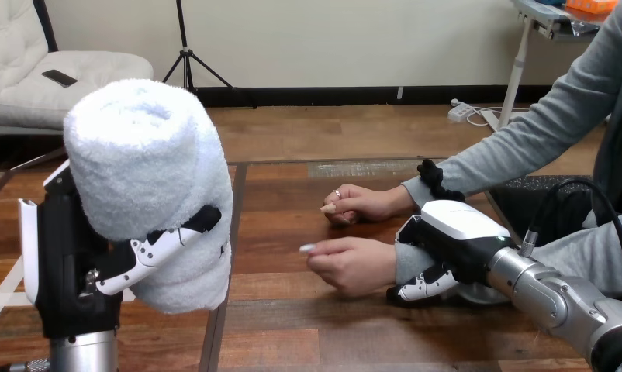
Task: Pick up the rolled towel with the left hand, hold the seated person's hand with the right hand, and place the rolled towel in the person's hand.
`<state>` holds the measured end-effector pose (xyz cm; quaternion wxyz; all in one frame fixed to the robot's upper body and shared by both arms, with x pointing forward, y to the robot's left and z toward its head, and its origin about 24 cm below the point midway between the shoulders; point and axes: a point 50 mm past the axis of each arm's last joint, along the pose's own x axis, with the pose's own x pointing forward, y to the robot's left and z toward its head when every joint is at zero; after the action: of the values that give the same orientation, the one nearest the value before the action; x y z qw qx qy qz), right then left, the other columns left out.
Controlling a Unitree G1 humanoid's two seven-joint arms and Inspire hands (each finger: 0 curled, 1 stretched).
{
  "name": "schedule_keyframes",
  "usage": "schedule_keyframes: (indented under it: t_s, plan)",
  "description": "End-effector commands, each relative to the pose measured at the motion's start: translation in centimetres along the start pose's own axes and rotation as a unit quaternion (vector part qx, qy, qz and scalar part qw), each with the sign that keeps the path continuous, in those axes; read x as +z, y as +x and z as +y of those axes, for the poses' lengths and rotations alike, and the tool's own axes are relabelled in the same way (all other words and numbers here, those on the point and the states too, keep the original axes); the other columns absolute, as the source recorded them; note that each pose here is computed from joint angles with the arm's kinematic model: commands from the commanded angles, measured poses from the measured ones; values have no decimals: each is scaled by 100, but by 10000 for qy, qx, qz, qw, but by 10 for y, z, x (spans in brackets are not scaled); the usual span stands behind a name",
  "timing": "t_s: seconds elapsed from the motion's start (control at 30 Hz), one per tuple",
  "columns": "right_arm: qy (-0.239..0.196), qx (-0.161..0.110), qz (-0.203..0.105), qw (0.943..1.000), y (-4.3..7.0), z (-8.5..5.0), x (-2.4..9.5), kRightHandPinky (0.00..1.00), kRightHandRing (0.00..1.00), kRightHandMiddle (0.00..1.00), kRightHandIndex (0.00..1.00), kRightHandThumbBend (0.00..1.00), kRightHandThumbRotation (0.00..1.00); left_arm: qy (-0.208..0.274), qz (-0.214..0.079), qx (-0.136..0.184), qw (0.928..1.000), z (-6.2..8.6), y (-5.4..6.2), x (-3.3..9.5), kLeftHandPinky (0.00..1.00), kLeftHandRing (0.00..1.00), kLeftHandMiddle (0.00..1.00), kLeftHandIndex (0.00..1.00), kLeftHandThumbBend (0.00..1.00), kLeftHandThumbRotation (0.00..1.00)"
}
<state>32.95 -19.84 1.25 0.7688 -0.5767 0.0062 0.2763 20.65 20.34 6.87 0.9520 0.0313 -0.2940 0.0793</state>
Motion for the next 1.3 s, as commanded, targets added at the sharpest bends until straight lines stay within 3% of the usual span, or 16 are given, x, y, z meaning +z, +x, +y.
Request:
schedule_keyframes:
  t_s: [0.0, 1.27]
  plan:
    - [67, -112, -165, 9998, 6, -7, 9, 24, 27, 33, 34, 63, 27, -89, -513, 5, 9986, -3, 19, 8, 30, 35, 41, 44, 63, 0]
    - [298, -284, -332, 9986, 3, -20, 8, 23, 26, 32, 32, 60, 35, -40, -510, -1, 9987, -2, 19, 8, 30, 35, 41, 44, 63, 0]
